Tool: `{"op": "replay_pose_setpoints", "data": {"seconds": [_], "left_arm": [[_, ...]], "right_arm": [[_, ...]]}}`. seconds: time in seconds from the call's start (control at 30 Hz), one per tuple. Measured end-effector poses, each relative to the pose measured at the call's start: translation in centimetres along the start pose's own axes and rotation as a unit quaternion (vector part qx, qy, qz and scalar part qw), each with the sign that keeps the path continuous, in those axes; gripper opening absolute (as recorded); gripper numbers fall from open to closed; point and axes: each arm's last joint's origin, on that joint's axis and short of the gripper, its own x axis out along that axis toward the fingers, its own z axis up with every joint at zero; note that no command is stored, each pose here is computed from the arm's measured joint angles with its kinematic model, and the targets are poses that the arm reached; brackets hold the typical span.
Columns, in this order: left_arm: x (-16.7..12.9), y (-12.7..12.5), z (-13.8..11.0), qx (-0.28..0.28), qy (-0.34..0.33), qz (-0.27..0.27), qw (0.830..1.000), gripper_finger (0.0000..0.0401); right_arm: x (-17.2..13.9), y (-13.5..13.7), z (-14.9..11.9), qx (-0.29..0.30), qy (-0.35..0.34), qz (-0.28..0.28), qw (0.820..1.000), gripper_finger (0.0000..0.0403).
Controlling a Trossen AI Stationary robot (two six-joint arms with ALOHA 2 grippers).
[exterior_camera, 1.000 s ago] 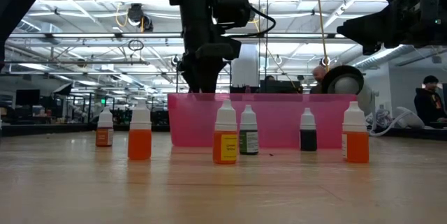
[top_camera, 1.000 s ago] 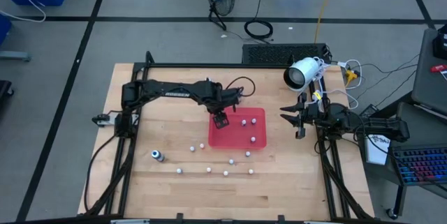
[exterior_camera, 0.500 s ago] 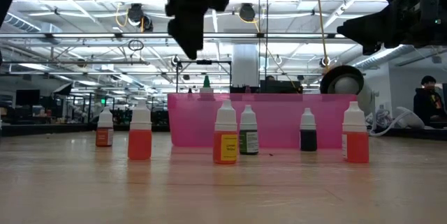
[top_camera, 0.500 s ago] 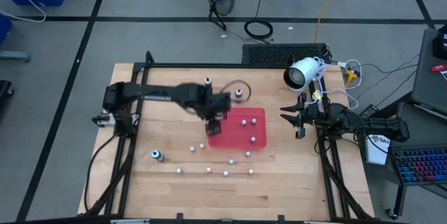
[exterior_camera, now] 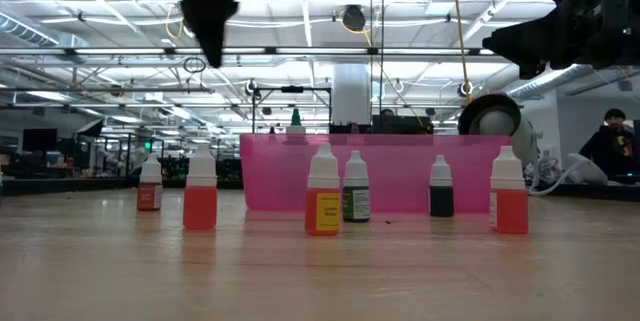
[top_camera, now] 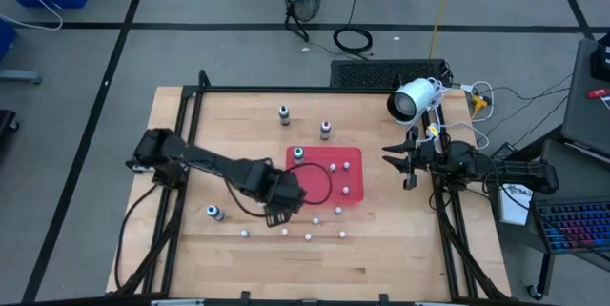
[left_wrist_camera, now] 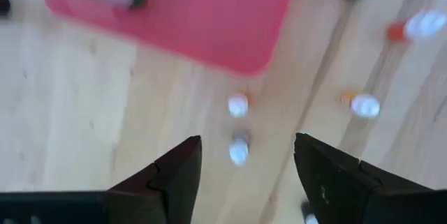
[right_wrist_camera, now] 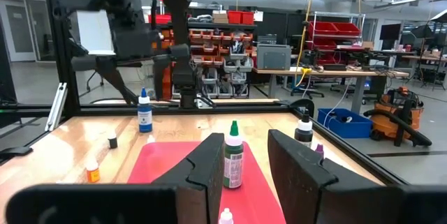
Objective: Pick & Place food coloring
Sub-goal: Put the small black food coloring bottle into the red bin
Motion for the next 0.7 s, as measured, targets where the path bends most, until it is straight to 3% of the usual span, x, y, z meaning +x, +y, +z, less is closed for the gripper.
{"op": "replay_pose_setpoints", "data": {"seconds": [0.37,0.57,0.7], "left_arm": [[4.0,-0.4,-3.1,-0.037,0.061,0.025,0.997,0.0205],[5.0,0.6,-5.1,-0.074,0.045,-0.011,0.996,0.0204],[4.1,-0.6,-7.2,-0.092,0.034,-0.057,0.994,0.0204]], "right_arm": [[0.0,0.0,0.0,0.000,0.000,0.000,1.000,0.0100],[0.0,0.0,0.0,0.000,0.000,0.000,1.000,0.0100],[0.0,0.0,0.0,0.000,0.000,0.000,1.000,0.0100]]}}
